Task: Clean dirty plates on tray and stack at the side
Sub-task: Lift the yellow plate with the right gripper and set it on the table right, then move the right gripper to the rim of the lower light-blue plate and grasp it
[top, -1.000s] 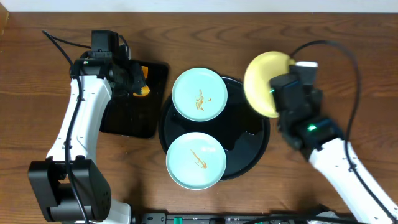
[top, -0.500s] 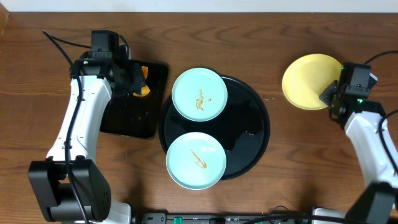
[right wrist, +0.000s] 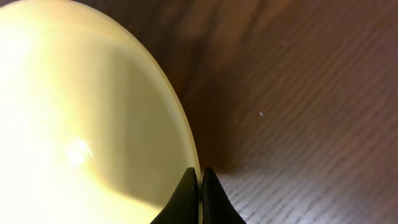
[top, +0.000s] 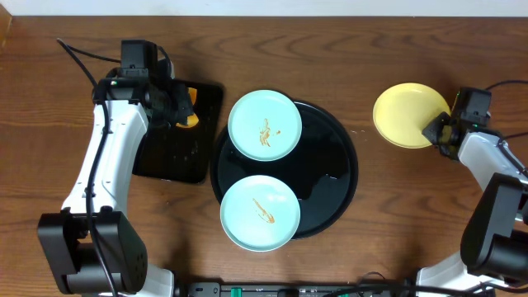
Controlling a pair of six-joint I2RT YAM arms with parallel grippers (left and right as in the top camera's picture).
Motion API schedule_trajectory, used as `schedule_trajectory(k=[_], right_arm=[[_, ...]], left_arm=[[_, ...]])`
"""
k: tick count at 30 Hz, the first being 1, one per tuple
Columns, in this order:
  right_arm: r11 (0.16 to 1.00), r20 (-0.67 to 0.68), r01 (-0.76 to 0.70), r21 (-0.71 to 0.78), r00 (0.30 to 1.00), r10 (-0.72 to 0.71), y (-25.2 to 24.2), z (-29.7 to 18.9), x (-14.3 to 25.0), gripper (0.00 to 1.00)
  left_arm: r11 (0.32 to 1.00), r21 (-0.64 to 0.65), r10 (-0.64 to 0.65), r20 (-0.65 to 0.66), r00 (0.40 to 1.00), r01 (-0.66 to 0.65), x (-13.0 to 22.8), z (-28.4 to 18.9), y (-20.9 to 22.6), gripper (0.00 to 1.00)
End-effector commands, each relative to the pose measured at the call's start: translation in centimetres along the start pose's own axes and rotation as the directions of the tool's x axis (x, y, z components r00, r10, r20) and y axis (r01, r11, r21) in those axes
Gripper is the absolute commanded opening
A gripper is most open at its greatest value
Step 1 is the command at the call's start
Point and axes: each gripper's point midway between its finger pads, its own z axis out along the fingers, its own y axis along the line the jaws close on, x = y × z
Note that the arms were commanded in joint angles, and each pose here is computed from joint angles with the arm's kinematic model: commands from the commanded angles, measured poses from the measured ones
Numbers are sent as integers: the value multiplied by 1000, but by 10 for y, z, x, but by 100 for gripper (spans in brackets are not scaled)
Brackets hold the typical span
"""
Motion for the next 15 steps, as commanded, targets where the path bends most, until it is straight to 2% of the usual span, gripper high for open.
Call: schedule_trajectory(k=[1, 4, 6, 10, 15], right_arm=[[995, 42, 92, -30, 995, -90, 8, -5, -14, 12], [990, 85, 135, -47, 988, -131, 14, -16, -23, 31], [983, 123, 171, -68, 979, -162, 22, -27, -30, 37], [929, 174, 297, -223, 949, -261, 61, -65, -28, 39], [796, 100, 392, -461, 914, -393, 111, -116, 29, 40]], left_arm=[[1000, 11, 14, 3, 1000, -14, -2, -2, -1, 8], [1000, 11, 14, 3, 1000, -14, -2, -2, -1, 8], [1000, 11, 14, 3, 1000, -14, -2, -2, -1, 8], [1000, 6, 18, -16, 1000, -18, 2, -2, 0, 8], [1000, 1, 27, -40, 999, -27, 8, -2, 2, 8]])
